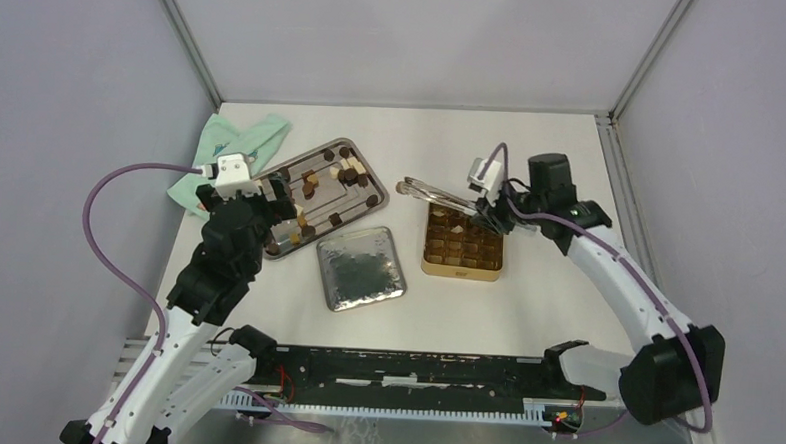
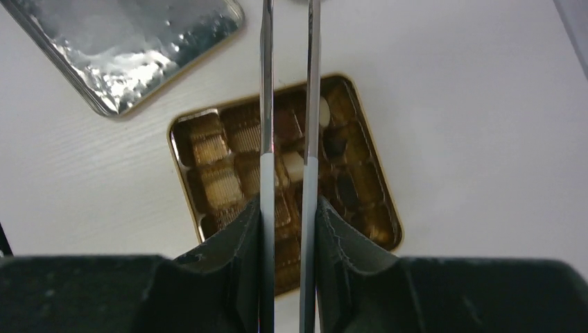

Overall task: Pack the chocolate
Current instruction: Place the fake chocolate in the packing box.

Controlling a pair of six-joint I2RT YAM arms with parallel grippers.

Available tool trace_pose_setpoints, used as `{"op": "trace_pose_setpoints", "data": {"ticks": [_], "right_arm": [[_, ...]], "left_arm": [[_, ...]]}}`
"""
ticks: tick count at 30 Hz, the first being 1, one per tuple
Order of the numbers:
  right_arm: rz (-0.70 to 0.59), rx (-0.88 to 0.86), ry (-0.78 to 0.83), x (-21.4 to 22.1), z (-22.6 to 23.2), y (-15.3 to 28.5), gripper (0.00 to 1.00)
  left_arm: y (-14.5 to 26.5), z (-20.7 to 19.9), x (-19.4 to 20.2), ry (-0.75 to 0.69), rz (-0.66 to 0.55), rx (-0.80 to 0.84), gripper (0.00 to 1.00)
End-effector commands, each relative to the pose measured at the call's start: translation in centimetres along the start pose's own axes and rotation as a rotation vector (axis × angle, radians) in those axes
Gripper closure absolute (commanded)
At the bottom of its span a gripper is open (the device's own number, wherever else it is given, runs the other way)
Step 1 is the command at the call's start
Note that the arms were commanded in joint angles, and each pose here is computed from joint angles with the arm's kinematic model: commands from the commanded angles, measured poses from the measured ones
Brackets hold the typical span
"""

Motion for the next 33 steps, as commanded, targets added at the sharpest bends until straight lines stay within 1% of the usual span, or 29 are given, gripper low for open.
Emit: {"op": "trace_pose_setpoints", "data": {"ticks": [1,5,9,14,26,33], "right_arm": [[-0.045,0.089,0.011,2.8,0.0,3.9,1.0],[0.037,0.199,-0.058,6.3,-0.2,7.4,1.0],[0.115,0.295,-0.135,10.1,0.1,9.9,1.0],[0.183,0.322,-0.197,13.1,0.8,11.3,1.0],[0.248,0.36,-0.215,14.7,1.6,12.3,0.97],[0.283,0.381,-0.209,15.1,1.8,12.7,0.93]], "left_arm": [[-0.2,-0.1,-0.5,-0.011,-0.029,0.016,0.0],[-0.5,-0.5,-0.3,-0.019,-0.013,0.032,0.0],[-0.5,-0.7,-0.2,-0.022,-0.009,0.042,0.0],[-0.6,-0.7,-0.1,-0.024,-0.004,0.043,0.0],[-0.6,-0.8,0.0,-0.025,0.0,0.05,0.0],[-0.6,-0.9,-0.1,-0.021,-0.002,0.057,0.0]]}}
Point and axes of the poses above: each gripper's point midway between its finger pads, its own y axis back along the fingers, its own z axis along the line the jaws close on, x = y × z, the point moved 6 cm from there along y, back along the fingers, and after that the axes turned 4 degrees about -y, right-handed, at the moved point
